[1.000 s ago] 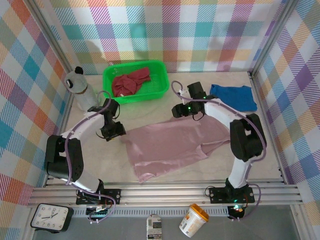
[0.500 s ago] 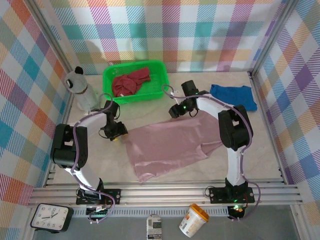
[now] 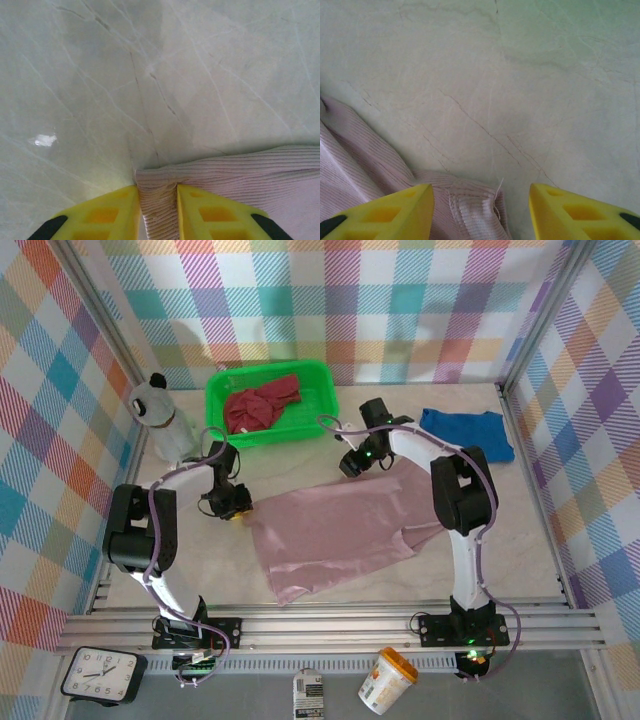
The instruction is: Fold and stack the tank tops
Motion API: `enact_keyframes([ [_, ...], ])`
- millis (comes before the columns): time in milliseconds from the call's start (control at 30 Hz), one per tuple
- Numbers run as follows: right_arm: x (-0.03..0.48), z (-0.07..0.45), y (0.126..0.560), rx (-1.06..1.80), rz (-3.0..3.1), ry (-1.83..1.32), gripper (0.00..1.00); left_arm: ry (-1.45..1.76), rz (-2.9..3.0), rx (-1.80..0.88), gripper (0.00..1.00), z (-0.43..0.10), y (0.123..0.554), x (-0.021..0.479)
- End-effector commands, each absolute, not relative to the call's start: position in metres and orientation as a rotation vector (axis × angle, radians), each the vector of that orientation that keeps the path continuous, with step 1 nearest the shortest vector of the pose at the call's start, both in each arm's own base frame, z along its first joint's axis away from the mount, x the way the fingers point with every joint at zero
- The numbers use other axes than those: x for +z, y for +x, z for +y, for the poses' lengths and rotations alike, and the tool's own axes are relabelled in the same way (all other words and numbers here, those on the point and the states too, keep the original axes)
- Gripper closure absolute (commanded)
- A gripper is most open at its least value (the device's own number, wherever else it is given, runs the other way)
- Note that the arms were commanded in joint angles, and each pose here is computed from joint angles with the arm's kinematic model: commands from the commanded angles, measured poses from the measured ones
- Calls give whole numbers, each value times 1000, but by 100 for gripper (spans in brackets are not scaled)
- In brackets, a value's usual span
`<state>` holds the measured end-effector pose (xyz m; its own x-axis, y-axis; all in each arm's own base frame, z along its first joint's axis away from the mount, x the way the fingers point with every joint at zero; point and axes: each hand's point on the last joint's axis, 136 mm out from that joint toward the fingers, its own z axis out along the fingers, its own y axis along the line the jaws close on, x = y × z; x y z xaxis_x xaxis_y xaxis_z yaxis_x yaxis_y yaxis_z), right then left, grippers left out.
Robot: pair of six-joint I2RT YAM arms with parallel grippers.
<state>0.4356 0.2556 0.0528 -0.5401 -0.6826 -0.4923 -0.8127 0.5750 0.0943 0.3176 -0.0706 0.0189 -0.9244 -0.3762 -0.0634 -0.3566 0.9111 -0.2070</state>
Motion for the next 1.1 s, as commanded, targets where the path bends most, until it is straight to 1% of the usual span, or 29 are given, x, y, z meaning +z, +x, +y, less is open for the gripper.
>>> enact_keyframes([
  [0, 44, 262, 430, 465, 2400, -1307, 47, -527, 2970, -342, 78, -75, 328, 20],
  [400, 30, 254, 435, 414, 2451, -1332, 48, -475, 2988, -348, 82, -77, 325, 24],
  [633, 22, 249, 426, 411, 2496, -1335, 50, -452, 2998, -322, 85, -74, 324, 25],
  [700, 25, 250, 427, 412, 2488, -1332, 54, -445, 3004, -327, 86, -75, 324, 25],
  [967, 48, 257, 440, 412, 2426, -1277, 86, -412, 3008, -306, 98, -73, 325, 29],
  [1000, 51, 258, 441, 414, 2414, -1270, 89, -410, 3010, -301, 98, -73, 325, 29],
  [1067, 63, 259, 446, 408, 2387, -1243, 89, -401, 3011, -295, 100, -72, 326, 31],
])
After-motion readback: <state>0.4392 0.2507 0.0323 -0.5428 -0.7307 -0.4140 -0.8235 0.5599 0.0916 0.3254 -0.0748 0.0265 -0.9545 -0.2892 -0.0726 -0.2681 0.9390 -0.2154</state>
